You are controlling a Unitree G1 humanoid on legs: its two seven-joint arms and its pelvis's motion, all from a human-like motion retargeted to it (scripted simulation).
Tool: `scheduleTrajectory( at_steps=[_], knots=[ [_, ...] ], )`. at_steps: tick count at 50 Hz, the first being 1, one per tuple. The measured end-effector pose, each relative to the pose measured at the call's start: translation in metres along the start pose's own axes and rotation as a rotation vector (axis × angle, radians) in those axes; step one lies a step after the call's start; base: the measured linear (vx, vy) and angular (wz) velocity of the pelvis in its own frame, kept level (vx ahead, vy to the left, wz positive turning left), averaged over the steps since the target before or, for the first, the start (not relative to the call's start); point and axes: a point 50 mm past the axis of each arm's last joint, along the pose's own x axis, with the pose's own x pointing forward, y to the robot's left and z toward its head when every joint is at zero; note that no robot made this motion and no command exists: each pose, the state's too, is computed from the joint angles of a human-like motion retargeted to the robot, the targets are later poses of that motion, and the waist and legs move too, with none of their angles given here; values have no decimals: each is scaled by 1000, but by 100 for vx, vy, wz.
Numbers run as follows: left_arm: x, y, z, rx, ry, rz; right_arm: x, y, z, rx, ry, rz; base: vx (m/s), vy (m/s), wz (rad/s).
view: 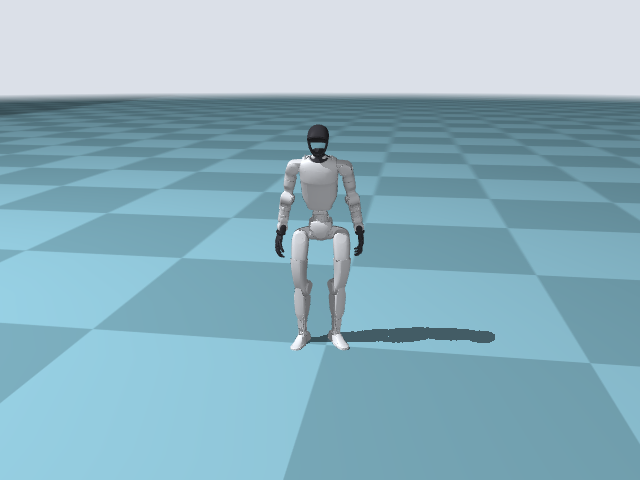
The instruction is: Upper body actions
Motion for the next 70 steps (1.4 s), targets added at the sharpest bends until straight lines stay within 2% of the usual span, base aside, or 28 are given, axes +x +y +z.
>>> scheduleTrajectory(
  at_steps=[5, 9, 12, 18, 30, 47, 54, 63, 70],
  knots=[
    [-7, -24, -66, -84, 241, 28, -16, 17, -52, -73, 219, 100, 29, 5, -17],
    [-12, -28, -86, -204, 269, 7, -25, 17, -72, 16, 323, 78, 17, 4, -5],
    [-13, -29, -91, -200, 291, -31, -30, 21, -82, 73, 386, 100, 23, 3, -92],
    [-6, -16, -61, -145, 223, -17, -20, 27, -59, 105, 315, 159, 3, -1, 36],
    [2, -16, -2, -167, 28, -74, -3, 30, -7, -174, 99, 242, 0, 0, 7],
    [1, -12, -12, -113, 65, -82, -2, 19, -11, -108, 103, 201, -4, 0, 2],
    [2, -10, 38, -76, -77, -84, 9, -2, 37, -102, -56, 121, -25, -2, -11],
    [-14, 3, 134, 145, -273, -62, 14, -30, 108, -224, -254, 69, -27, -2, 14],
    [-34, 0, 191, 343, -409, -1, 13, -31, 117, -262, -289, 54, -2, 3, 35]
  ],
)
